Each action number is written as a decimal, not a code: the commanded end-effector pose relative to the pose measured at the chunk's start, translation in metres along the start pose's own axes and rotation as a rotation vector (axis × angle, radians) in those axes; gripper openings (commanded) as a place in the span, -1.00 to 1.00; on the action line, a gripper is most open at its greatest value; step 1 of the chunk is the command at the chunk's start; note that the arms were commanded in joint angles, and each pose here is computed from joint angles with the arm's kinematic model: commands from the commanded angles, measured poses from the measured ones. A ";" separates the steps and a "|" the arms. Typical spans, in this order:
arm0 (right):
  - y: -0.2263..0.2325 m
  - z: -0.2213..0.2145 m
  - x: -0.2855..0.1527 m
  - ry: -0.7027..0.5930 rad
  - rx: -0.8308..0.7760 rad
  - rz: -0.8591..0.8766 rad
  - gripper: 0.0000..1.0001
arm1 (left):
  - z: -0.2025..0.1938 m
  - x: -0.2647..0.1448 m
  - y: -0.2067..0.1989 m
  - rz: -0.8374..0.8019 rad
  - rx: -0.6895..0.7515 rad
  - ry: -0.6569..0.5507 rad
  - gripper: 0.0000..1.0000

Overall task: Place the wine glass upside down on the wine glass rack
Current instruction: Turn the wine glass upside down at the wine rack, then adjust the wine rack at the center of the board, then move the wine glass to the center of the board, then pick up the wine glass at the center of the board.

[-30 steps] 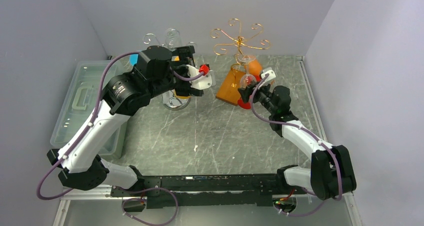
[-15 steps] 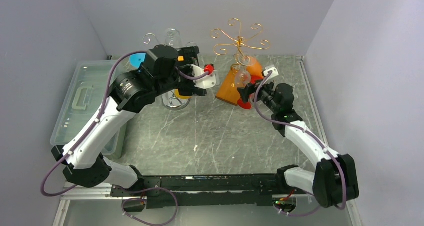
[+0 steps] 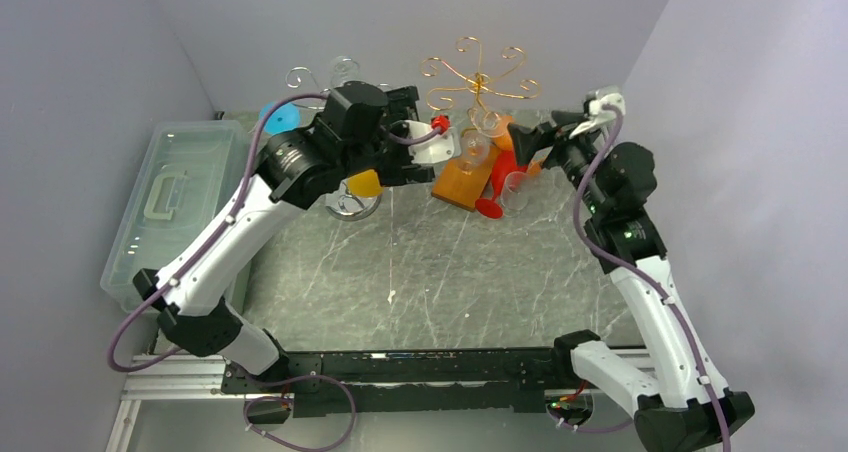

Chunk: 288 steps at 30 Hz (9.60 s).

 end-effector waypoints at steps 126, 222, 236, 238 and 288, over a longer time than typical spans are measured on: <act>-0.056 -0.047 0.030 0.209 0.570 -0.308 0.14 | 0.003 0.156 0.106 0.201 -0.082 -0.183 0.99; -0.064 -0.299 -0.029 0.678 0.941 -0.404 -0.33 | 0.032 -0.022 0.032 0.039 -0.197 -0.232 0.99; -0.062 -0.312 -0.019 0.694 0.993 -0.275 0.32 | 0.037 -0.015 0.029 0.034 -0.181 -0.230 0.99; -0.063 -0.316 -0.013 0.698 1.006 -0.233 0.26 | 0.037 -0.014 0.029 0.034 -0.179 -0.225 0.99; -0.041 -0.053 -0.052 0.099 0.692 -0.139 -1.00 | 0.052 -0.021 0.002 -0.086 -0.414 -0.279 0.99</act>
Point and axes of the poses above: each gripper's point midway between its finger pads, its own x axis out along the fingers, its own y axis along the line the jaws close on, z = x × y, the point moved 3 cm from there along -x, back along the fingers, and after that the axes turned 8 degrees about -x, right-handed, at the moved point
